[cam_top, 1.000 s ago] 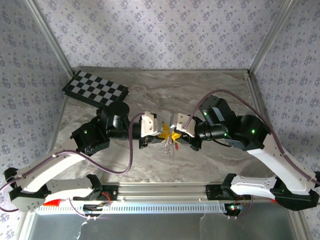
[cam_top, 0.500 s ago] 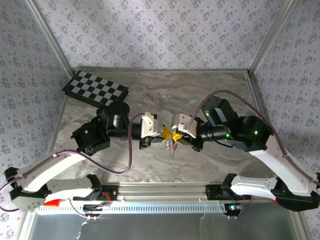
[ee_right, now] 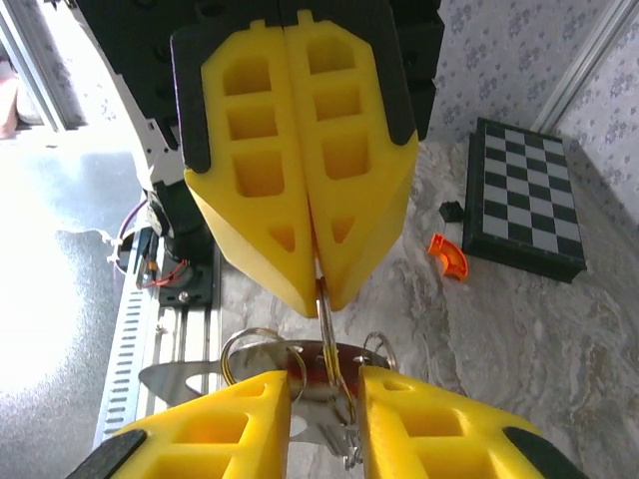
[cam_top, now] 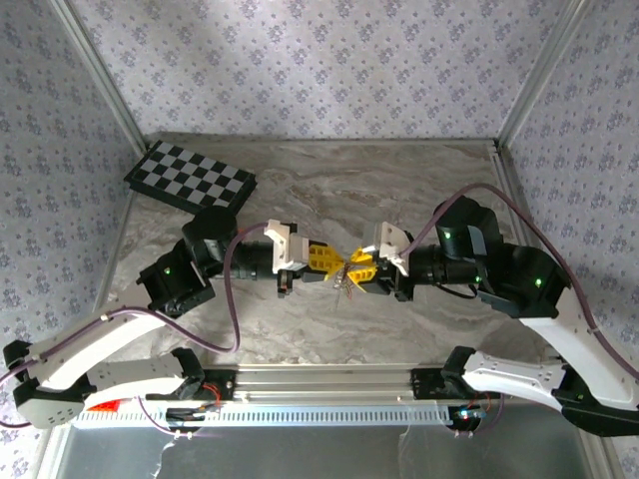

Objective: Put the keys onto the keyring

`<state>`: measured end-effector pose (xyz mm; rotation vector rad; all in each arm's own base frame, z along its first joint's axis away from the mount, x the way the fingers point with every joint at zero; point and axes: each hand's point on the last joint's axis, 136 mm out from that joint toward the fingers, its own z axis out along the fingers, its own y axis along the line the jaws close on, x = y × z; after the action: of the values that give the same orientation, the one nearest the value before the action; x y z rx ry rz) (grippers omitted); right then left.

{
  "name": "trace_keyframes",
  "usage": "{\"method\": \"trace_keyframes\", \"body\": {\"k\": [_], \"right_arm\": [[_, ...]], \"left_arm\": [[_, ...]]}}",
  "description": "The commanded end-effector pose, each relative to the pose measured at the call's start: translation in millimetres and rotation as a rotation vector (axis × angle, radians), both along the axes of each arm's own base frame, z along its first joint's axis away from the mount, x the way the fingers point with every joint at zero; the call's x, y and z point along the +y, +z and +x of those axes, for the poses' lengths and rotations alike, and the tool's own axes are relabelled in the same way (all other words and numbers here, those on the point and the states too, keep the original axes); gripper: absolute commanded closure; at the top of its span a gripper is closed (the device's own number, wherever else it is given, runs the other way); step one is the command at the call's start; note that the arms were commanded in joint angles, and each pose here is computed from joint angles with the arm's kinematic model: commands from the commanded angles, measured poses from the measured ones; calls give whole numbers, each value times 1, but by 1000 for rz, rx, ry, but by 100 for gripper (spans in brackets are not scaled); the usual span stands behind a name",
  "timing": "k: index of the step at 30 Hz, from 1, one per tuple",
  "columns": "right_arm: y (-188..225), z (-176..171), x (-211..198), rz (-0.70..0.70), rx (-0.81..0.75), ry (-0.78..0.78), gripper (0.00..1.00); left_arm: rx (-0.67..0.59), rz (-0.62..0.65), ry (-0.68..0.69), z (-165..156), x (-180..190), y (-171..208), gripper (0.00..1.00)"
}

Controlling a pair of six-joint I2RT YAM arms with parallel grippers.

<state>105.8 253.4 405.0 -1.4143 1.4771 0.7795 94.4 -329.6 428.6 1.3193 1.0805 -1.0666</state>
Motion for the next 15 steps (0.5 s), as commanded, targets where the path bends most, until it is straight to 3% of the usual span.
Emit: {"method": "trace_keyframes", "body": {"k": [1, 15], "right_arm": [[11, -4, 3, 64, 10, 18, 75], [22, -5, -4, 137, -5, 8, 78]], "left_arm": [[-40, -128, -53, -12, 5, 33, 100], [25, -212, -89, -14, 1, 39, 100]]}}
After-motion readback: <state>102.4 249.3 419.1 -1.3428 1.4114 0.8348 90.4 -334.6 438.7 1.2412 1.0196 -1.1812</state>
